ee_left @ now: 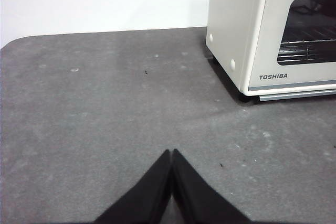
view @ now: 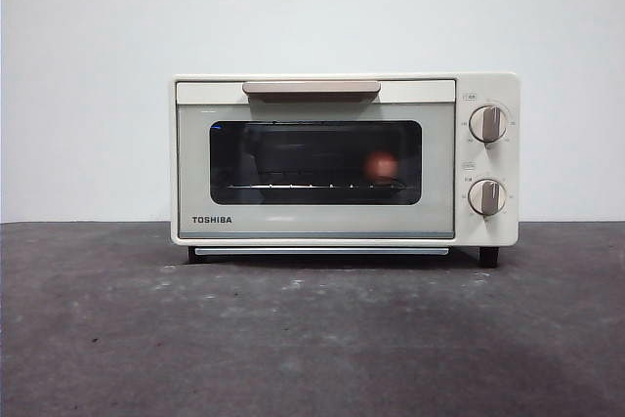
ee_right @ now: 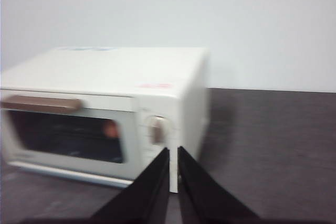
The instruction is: Eggoven
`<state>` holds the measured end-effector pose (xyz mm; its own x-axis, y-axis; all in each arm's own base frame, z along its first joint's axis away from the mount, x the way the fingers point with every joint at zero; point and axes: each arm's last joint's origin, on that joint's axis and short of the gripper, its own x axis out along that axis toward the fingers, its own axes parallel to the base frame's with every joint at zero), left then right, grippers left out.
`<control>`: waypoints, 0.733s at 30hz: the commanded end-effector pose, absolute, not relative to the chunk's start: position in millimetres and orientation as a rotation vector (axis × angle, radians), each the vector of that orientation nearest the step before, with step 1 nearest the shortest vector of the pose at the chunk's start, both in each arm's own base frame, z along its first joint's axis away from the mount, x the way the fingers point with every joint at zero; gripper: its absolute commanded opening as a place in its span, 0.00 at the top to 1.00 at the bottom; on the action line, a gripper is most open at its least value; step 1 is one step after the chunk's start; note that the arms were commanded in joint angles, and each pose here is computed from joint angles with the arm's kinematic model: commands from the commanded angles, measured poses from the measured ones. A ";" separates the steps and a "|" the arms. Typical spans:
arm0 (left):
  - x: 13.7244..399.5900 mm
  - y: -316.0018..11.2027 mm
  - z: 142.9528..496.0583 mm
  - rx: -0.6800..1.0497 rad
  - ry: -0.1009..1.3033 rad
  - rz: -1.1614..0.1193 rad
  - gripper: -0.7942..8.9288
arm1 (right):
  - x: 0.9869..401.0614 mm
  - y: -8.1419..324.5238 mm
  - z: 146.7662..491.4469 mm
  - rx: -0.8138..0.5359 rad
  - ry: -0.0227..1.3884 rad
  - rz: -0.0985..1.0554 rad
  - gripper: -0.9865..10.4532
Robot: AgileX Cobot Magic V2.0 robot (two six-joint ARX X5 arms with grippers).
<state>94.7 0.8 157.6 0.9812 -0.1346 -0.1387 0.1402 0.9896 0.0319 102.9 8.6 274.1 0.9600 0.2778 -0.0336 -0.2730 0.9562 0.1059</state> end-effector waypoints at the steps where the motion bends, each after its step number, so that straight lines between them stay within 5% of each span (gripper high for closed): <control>1: 96.0 1.2 148.8 0.037 0.158 -0.133 0.91 | 102.0 6.2 255.8 0.075 -0.002 0.245 0.91; 15: 96.0 1.2 148.8 0.037 0.158 -0.133 0.91 | 95.4 2.1 176.2 0.075 -0.041 0.111 0.91; 22: 96.0 1.2 148.8 0.037 0.158 -0.133 0.91 | 96.8 2.6 158.7 0.087 0.083 0.112 0.91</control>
<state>94.7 0.8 157.6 0.9812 -0.1346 -0.1383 0.1402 0.9896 0.0316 96.5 2.4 161.7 0.9913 0.1146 -0.0645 -0.1084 0.9898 0.0921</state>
